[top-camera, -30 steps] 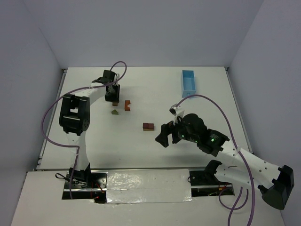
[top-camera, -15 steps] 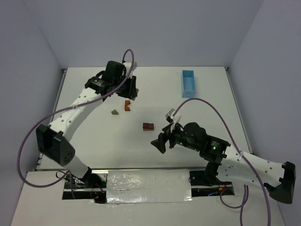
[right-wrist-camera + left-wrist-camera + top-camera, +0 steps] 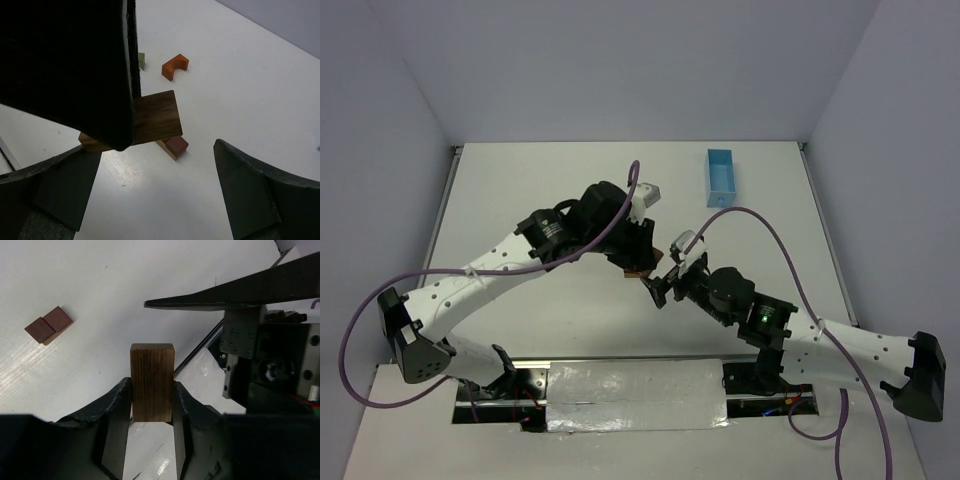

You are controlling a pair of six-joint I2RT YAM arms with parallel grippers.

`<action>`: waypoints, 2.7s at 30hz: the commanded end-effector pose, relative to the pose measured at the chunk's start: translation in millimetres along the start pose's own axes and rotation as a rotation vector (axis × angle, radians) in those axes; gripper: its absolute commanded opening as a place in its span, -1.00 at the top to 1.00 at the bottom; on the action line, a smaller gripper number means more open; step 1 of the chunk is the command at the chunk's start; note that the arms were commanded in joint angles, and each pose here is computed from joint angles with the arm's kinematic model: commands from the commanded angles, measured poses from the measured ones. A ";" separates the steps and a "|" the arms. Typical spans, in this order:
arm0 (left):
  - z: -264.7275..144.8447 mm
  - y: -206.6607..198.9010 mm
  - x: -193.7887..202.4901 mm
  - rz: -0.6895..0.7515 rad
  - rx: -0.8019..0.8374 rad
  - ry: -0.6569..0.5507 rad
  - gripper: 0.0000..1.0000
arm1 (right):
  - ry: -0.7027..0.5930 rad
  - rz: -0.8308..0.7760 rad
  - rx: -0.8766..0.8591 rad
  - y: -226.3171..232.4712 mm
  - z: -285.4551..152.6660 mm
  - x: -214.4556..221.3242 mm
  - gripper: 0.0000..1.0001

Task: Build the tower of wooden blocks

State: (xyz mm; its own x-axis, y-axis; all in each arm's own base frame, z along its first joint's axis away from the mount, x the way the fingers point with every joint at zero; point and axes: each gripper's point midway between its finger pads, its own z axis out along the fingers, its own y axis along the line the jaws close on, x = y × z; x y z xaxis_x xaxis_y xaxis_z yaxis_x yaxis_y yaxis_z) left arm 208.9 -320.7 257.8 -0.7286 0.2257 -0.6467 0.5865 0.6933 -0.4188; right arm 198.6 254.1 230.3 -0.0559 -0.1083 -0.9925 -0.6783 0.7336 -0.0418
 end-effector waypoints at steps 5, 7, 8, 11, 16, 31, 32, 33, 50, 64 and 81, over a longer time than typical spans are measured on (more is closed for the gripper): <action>-18.8 -15.0 -0.9 -0.025 0.013 -0.074 1.00 | -0.067 -0.007 -0.031 13.3 6.9 -33.9 -0.90; -22.4 -14.4 -0.2 -0.022 0.008 -0.087 1.00 | -0.100 -0.005 -0.059 22.3 3.7 -39.6 -0.88; -23.8 -13.5 -0.4 -0.022 0.004 -0.092 1.00 | -0.113 -0.003 -0.065 24.1 2.3 -42.1 -0.89; -23.7 -10.5 0.8 -0.023 -0.010 -0.091 1.00 | -0.175 0.013 -0.099 34.1 -6.0 -57.0 -0.92; -25.0 -19.0 5.0 -0.018 0.034 -0.083 1.00 | -0.189 -0.029 -0.091 38.8 -3.9 -60.9 -0.85; -39.4 -22.8 -7.1 0.018 0.030 -0.113 0.84 | -0.124 -0.073 -0.118 48.7 6.1 -46.5 -0.58; -39.0 -22.4 -7.2 0.020 0.027 -0.111 0.84 | -0.126 -0.070 -0.112 47.2 5.2 -48.2 -0.56; -38.4 -22.3 -7.3 0.022 0.027 -0.111 0.84 | -0.122 -0.072 -0.110 47.0 4.8 -47.6 -0.52; -53.9 -49.5 -12.5 0.053 0.207 -0.217 -0.99 | -0.392 0.012 -0.246 52.6 -38.3 -71.3 0.81; -112.9 -143.3 -0.7 -0.050 0.879 -0.251 -0.93 | -0.628 -0.033 -0.484 68.2 -107.1 -128.9 0.80; -98.8 -135.5 2.0 -0.074 0.817 -0.224 1.00 | -0.550 -0.072 -0.428 69.0 -82.4 -123.3 0.21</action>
State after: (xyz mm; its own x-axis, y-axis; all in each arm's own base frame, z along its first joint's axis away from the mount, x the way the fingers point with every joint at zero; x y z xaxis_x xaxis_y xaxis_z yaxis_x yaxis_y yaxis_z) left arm 100.2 -347.8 358.3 -0.8082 0.0103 -0.5888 0.5889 0.0209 -0.8080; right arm 91.5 261.5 344.2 0.3371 0.2793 -0.8991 -0.9035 0.3645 -0.2255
